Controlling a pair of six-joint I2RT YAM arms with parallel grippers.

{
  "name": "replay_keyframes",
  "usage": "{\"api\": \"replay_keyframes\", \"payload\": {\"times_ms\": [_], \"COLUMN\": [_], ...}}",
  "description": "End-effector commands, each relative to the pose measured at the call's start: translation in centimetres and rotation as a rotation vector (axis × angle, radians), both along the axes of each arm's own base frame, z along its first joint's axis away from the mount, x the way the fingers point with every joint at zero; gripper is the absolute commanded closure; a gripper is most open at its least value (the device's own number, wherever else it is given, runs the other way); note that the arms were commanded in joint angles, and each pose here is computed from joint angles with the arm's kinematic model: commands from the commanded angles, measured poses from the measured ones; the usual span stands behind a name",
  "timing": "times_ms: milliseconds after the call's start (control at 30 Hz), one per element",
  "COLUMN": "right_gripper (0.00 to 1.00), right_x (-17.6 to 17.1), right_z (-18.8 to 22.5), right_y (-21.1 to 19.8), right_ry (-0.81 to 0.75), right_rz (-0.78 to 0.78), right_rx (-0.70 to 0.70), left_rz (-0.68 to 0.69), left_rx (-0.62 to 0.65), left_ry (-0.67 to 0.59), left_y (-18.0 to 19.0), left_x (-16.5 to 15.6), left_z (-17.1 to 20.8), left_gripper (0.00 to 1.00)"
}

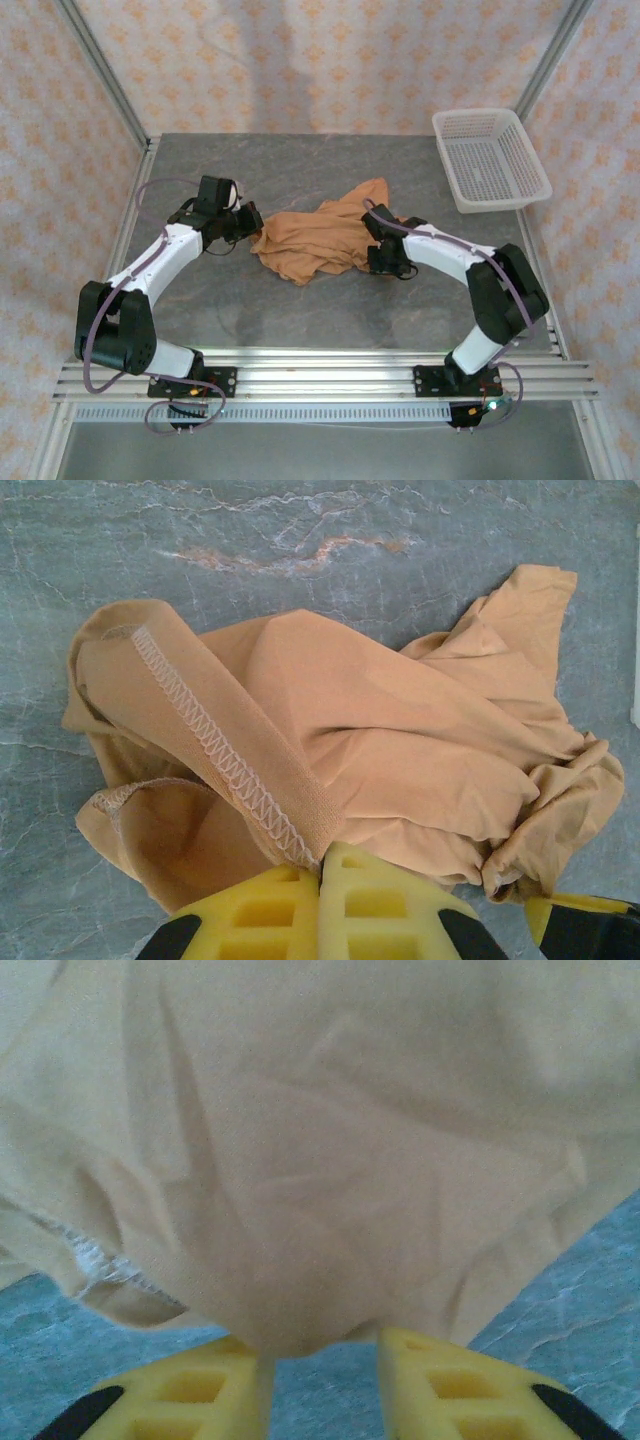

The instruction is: Fold the inside-out t-shirt

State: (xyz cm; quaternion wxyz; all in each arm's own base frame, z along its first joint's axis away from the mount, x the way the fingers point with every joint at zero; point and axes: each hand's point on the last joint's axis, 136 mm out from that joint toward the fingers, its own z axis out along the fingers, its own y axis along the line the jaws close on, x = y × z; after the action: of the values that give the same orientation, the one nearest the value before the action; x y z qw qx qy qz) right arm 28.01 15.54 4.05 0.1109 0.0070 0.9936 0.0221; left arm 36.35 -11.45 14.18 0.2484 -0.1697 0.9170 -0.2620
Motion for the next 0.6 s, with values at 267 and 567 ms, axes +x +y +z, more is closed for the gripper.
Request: {"api": "replay_keyframes", "payload": {"times_ms": [267,567], "right_gripper": [1.00,1.00], "right_x": [3.5,5.2], "right_z": [4.7,7.9], "right_y": [-2.6,-7.5], "right_ry": [-0.162,-0.209], "right_rz": [-0.037,-0.103], "right_rx": [-0.129,-0.185], "left_rz": [-0.017,-0.022], "left_rx": [0.039,0.030], "left_ry": [-0.010,-0.003], "left_y": [0.1,-0.1], "left_x": [0.4,0.6], "left_z": [-0.1,-0.4], "left_gripper": [1.00,1.00]}}
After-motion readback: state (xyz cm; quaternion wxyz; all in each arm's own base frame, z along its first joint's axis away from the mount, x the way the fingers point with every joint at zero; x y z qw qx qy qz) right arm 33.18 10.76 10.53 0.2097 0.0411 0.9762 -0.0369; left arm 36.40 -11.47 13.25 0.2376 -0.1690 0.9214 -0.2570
